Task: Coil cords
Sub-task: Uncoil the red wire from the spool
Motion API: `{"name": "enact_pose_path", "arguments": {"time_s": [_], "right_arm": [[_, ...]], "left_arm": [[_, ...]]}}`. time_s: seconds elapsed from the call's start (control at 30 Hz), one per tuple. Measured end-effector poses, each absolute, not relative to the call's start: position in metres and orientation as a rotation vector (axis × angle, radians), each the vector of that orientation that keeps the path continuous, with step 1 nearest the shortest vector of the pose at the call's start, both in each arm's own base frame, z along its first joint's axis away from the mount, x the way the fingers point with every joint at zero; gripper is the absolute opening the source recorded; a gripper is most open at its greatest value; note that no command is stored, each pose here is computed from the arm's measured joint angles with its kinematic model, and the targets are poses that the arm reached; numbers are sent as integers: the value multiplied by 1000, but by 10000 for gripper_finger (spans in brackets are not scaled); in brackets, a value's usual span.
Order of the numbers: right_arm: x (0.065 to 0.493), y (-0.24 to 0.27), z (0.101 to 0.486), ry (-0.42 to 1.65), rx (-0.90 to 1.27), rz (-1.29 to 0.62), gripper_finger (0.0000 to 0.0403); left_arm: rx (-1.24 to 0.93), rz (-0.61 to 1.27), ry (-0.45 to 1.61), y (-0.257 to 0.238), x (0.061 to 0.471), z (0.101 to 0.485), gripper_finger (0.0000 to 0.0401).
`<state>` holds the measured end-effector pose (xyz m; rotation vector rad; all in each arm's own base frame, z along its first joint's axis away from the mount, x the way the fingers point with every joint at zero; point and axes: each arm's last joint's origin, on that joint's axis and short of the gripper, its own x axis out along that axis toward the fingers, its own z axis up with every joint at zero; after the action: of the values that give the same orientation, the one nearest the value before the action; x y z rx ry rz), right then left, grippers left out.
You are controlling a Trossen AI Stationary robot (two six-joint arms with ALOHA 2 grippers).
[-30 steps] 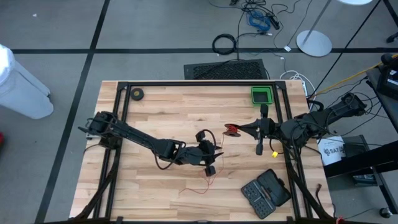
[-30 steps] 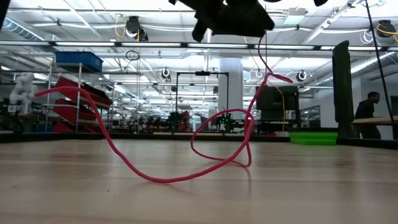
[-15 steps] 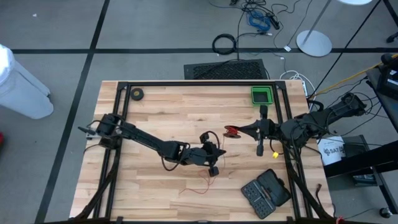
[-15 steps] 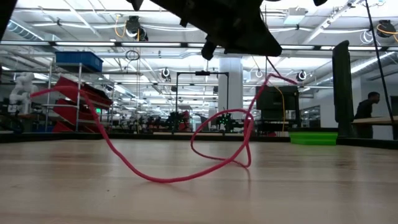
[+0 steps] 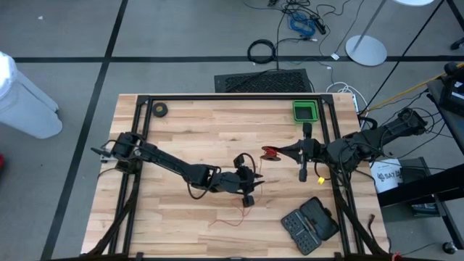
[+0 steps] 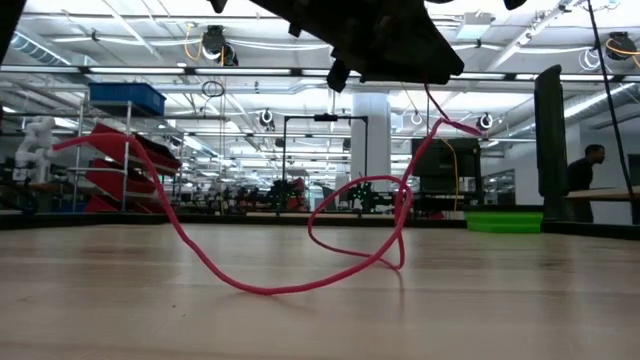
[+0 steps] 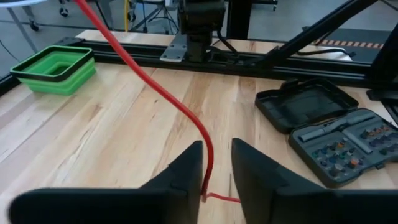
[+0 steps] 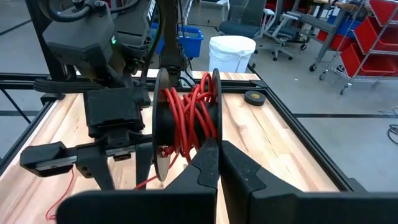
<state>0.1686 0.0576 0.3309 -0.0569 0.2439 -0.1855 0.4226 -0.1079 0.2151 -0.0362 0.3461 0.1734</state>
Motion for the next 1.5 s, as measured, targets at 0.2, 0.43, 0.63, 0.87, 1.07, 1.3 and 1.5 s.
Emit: {"name": "enact_pose_path", "arguments": {"time_s": [0.2,0.43,0.63,0.87,1.07,1.3,1.5], "right_arm": [[168,58,330,249,-59,-186,0],[168,57,330,252,-61,-186,0],[168,57,329,258,-64,-186,0],[168,57,330,257,-63,-186,0],[168,57,330,257,-63,-186,0],[168,57,330,256,-62,-186,0],[168,57,330,257,-63,-186,0]], "left_arm": [[-29,173,362,-108,422,214,131],[-54,95,371,-110,420,218,132],[-51,98,383,-107,412,235,132],[-46,98,393,-108,409,236,132],[-23,150,419,-106,408,234,127],[-22,151,418,-106,408,234,83],[-16,152,432,-106,407,232,15]]}}
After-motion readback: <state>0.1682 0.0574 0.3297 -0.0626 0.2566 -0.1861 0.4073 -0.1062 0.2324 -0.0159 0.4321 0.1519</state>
